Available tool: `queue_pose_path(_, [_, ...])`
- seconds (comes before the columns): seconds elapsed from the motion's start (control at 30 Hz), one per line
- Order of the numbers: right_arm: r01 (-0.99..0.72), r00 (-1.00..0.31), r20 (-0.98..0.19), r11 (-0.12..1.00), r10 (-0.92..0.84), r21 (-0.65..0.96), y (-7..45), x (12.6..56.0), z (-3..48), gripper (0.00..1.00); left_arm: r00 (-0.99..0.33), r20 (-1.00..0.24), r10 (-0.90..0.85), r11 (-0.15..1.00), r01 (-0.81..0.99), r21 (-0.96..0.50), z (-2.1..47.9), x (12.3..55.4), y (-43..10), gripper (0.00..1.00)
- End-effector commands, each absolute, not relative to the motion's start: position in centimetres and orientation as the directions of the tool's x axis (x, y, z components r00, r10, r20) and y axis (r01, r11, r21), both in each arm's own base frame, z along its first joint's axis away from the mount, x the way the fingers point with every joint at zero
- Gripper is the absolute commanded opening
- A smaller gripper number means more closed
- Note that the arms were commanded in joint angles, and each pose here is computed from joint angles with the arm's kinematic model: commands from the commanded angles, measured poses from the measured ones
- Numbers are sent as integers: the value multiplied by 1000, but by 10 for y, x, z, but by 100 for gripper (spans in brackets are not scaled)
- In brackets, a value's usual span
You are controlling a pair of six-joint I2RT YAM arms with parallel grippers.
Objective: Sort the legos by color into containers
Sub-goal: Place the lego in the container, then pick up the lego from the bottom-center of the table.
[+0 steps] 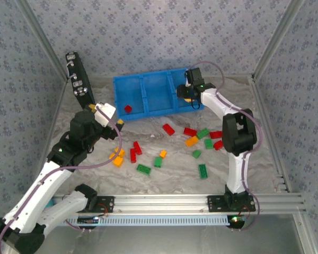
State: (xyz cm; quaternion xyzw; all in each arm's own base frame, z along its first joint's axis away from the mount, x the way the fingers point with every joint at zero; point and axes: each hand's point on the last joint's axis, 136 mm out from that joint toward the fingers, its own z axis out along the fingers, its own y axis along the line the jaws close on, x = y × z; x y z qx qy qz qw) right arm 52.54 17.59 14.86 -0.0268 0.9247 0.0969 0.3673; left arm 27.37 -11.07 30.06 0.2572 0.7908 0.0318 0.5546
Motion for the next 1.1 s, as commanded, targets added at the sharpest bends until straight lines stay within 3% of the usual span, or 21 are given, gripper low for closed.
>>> queue_pose_path(0.0, [-143, -669, -743, 977, 22, 158, 163, 492, 211, 53, -214, -875, 433, 864, 376, 335, 313, 273, -112, 100])
queue_pose_path(0.2, [-76, -732, -677, 978, 80, 197, 142, 402, 212, 52, -191, -883, 429, 852, 410, 325, 312, 277, -122, 100])
queue_pose_path(0.37, [47, -803, -530, 915, 273, 400, 156, 324, 182, 53, -193, -885, 425, 851, 420, 317, 311, 283, -127, 100])
queue_pose_path(0.4, [67, -807, -503, 894, 309, 443, 166, 313, 179, 54, -193, -885, 423, 852, 418, 315, 312, 284, -127, 100])
queue_pose_path(0.47, [129, -801, -450, 848, 395, 514, 185, 292, 171, 65, -198, -888, 415, 858, 409, 310, 311, 287, -127, 100])
queue_pose_path(0.57, [121, -805, -408, 793, 431, 598, 222, 271, 170, 68, -201, -894, 400, 869, 393, 300, 310, 292, -125, 100])
queue_pose_path(0.8, [62, -882, -375, 858, 286, 509, 283, 232, 143, 71, -254, -921, 297, 942, 236, 239, 314, 309, -95, 100])
queue_pose_path(0.9, [10, -913, -367, 907, 181, 422, 305, 220, 123, 71, -343, -905, 251, 966, 142, 214, 305, 317, -76, 100])
queue_pose_path(1.07, [-64, -939, -343, 963, 31, 263, 326, 205, 107, 71, -381, -914, 139, 990, 63, 124, 301, 325, -60, 100])
